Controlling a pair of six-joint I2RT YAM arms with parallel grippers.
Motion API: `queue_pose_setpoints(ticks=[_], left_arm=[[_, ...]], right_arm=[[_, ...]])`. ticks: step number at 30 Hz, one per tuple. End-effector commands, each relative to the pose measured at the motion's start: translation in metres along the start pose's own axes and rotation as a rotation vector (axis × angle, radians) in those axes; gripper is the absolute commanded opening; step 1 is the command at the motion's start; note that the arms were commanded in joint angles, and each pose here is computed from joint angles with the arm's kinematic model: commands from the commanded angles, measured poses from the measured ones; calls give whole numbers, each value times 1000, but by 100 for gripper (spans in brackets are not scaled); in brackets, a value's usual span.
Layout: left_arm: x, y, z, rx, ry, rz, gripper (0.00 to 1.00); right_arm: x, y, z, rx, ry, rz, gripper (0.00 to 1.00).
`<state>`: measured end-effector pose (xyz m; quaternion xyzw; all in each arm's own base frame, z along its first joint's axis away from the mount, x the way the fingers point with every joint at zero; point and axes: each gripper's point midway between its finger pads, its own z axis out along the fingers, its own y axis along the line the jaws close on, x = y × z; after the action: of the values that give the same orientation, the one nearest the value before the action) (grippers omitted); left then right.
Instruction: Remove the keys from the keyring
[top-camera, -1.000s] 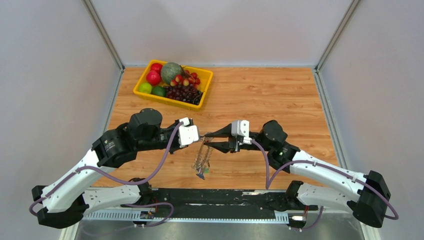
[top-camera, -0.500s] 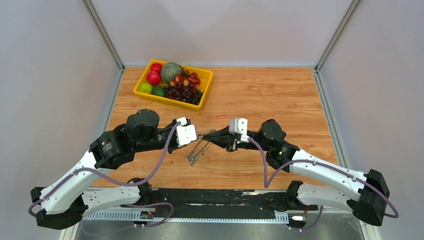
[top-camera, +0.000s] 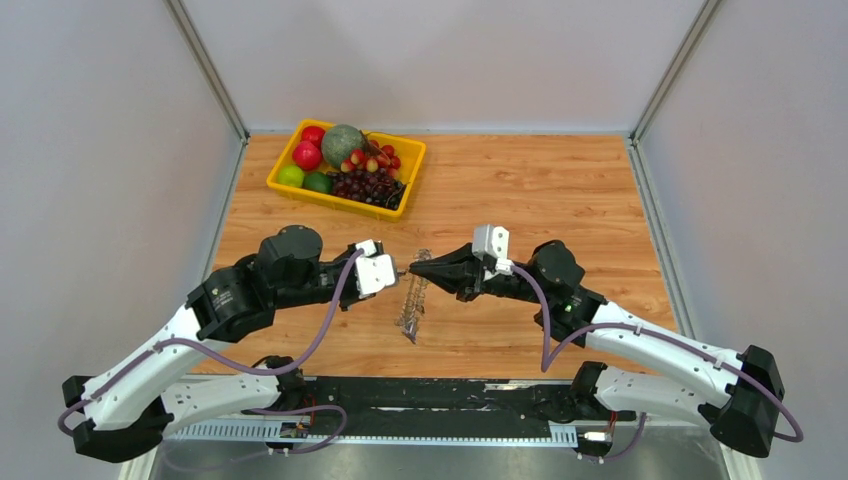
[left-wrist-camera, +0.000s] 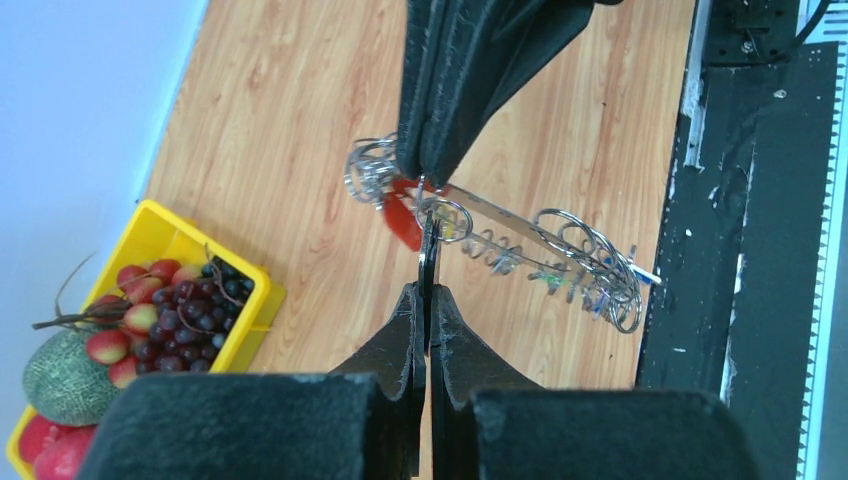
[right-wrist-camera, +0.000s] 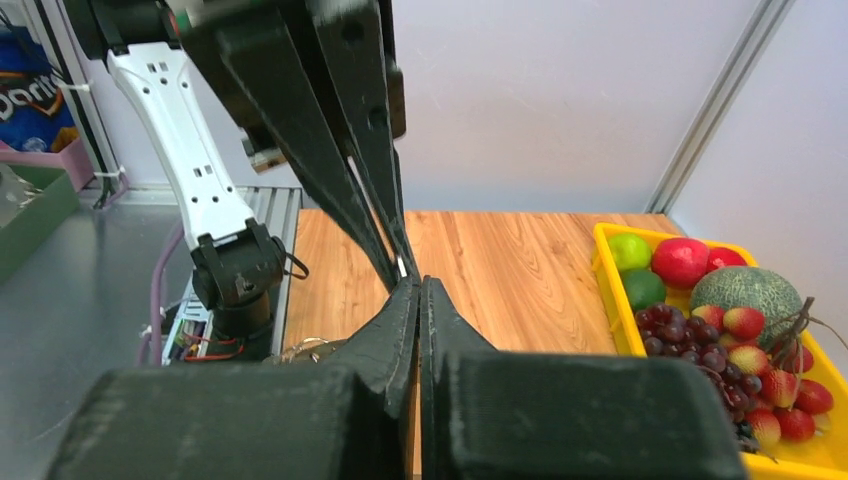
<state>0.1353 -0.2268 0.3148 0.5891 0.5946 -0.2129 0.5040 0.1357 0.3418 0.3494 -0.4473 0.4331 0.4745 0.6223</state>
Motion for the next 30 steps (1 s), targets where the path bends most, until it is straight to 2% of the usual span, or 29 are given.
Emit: queue_pose_setpoints(ticks=[1, 10, 21, 30], left_arm=[[-5, -2, 8, 11, -34, -11, 0], [1, 19, 6, -102, 12, -12, 0], [-16, 35, -1, -166, -16, 13, 0], [-32, 35, -11, -165, -90, 37, 0]], right_arm=[[-45, 7, 1, -30, -158, -11, 0], [-40, 18, -6, -67, -137, 34, 0], [-23, 33, -8, -133, -85, 127, 0], [-2, 20, 1, -65, -1, 197, 0]])
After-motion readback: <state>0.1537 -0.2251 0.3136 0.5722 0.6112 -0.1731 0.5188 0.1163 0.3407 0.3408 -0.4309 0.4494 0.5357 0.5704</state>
